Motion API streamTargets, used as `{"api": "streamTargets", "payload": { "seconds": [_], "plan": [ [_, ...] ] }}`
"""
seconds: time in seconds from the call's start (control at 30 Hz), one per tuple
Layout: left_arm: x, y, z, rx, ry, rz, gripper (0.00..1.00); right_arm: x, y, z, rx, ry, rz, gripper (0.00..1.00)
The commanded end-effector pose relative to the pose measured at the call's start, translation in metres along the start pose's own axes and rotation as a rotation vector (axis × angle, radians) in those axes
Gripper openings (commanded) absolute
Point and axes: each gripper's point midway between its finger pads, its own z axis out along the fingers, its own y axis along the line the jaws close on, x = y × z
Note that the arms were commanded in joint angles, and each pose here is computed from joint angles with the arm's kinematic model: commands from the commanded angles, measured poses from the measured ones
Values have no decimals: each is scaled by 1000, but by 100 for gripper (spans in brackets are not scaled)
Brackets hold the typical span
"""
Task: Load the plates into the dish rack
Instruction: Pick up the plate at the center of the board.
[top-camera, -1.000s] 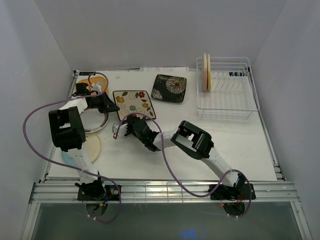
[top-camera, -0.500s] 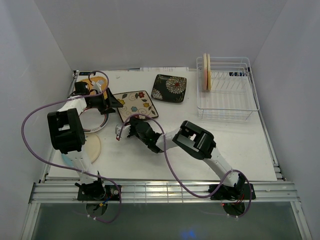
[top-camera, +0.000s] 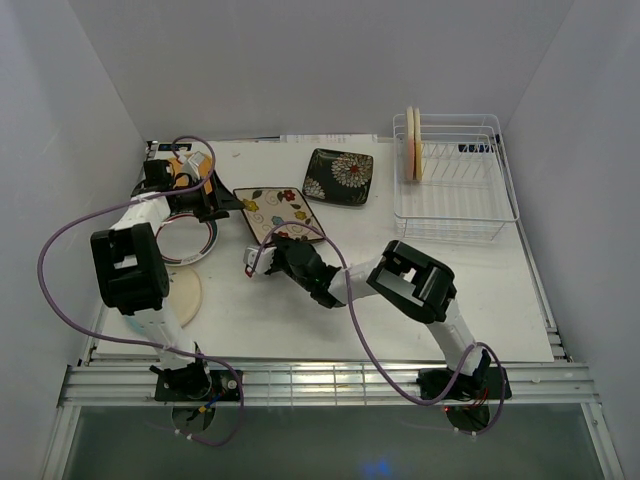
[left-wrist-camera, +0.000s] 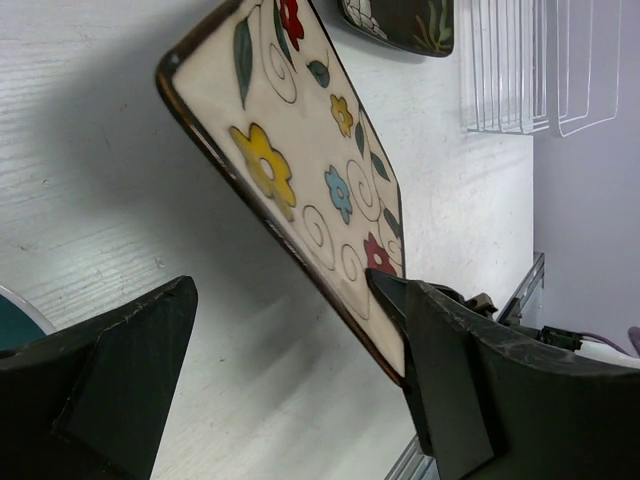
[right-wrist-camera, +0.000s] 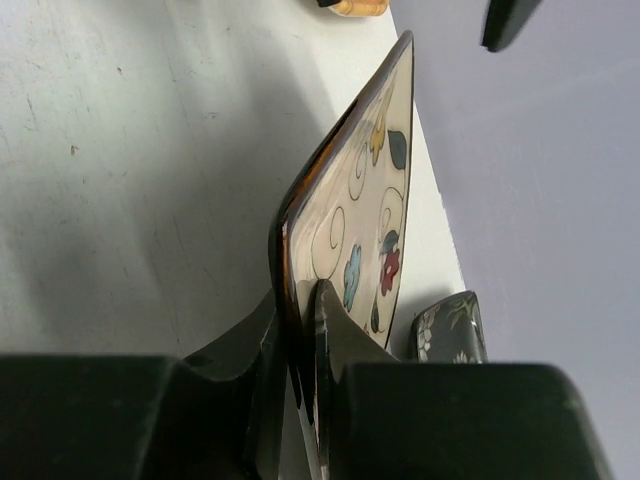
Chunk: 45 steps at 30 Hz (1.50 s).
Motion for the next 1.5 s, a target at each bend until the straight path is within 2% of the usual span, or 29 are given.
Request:
{"api": "streamTargets", "payload": {
  "seconds": [0.0,0.23,0.6,1.07,1.47],
  "plan": [
    [-14,-24,-17,37,-68,95,95,-44,-60,-13,144,-134,163,8],
    [-18,-26,-21,38,-94,112,96,-57,-82,-29,141,-172,251,8],
    [-27,-21,-32,11,-143,113,97,-54,-96,-67,151,-169,313,8],
    [-27,-19,-32,5,-154,114,98,-63,-184,-107,301,-182,504,8],
    [-26,-18,-31,12,-147,106,98,-66,-249,-131,344,-214,643,8]
  ]
}}
